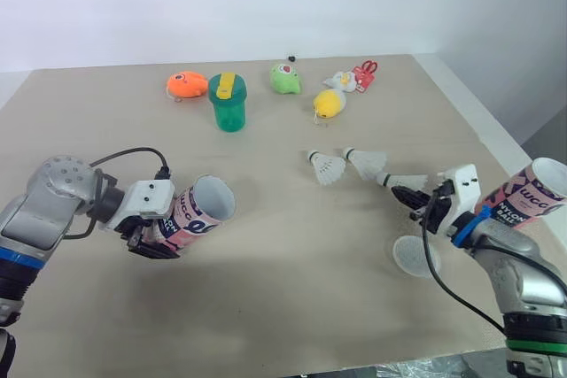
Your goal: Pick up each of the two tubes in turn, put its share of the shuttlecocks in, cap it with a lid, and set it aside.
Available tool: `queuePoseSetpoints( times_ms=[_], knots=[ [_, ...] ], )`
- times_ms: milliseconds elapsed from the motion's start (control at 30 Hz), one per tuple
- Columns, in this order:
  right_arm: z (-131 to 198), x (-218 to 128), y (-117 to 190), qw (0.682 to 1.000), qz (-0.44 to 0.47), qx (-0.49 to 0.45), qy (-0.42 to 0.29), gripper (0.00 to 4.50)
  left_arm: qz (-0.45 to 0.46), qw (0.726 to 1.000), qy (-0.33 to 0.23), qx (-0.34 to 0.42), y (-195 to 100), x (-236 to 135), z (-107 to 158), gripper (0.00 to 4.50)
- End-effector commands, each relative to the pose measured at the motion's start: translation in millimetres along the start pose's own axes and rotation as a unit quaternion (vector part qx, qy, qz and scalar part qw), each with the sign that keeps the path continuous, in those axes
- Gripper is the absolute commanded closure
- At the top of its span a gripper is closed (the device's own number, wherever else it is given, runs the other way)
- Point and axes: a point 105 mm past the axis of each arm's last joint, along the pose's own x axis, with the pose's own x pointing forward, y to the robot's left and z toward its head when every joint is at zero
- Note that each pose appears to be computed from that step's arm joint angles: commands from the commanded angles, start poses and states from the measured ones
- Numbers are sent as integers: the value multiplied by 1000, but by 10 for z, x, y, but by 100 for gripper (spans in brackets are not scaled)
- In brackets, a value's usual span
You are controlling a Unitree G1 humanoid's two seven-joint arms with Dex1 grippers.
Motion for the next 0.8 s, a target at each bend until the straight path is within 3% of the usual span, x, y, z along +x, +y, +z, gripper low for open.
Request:
queuePoseSetpoints(
  times_ms=[33,200,300,533,800],
  knots=[
    [612,-232,266,993,92,-33,-67,441,21,1000,6,14,71,-77,71,59],
    [1171,-175,1225,947,294,-103,-82,441,34,999,8,16,159,-68,128,59],
    [1276,-22,1633,919,351,-159,-85,441,40,999,8,20,212,-60,172,59],
    [1023,349,2042,876,407,-254,-39,441,47,999,7,21,273,-42,207,59],
    [1064,645,2313,852,425,-302,-55,441,41,999,4,22,262,-20,224,59]
  ],
)
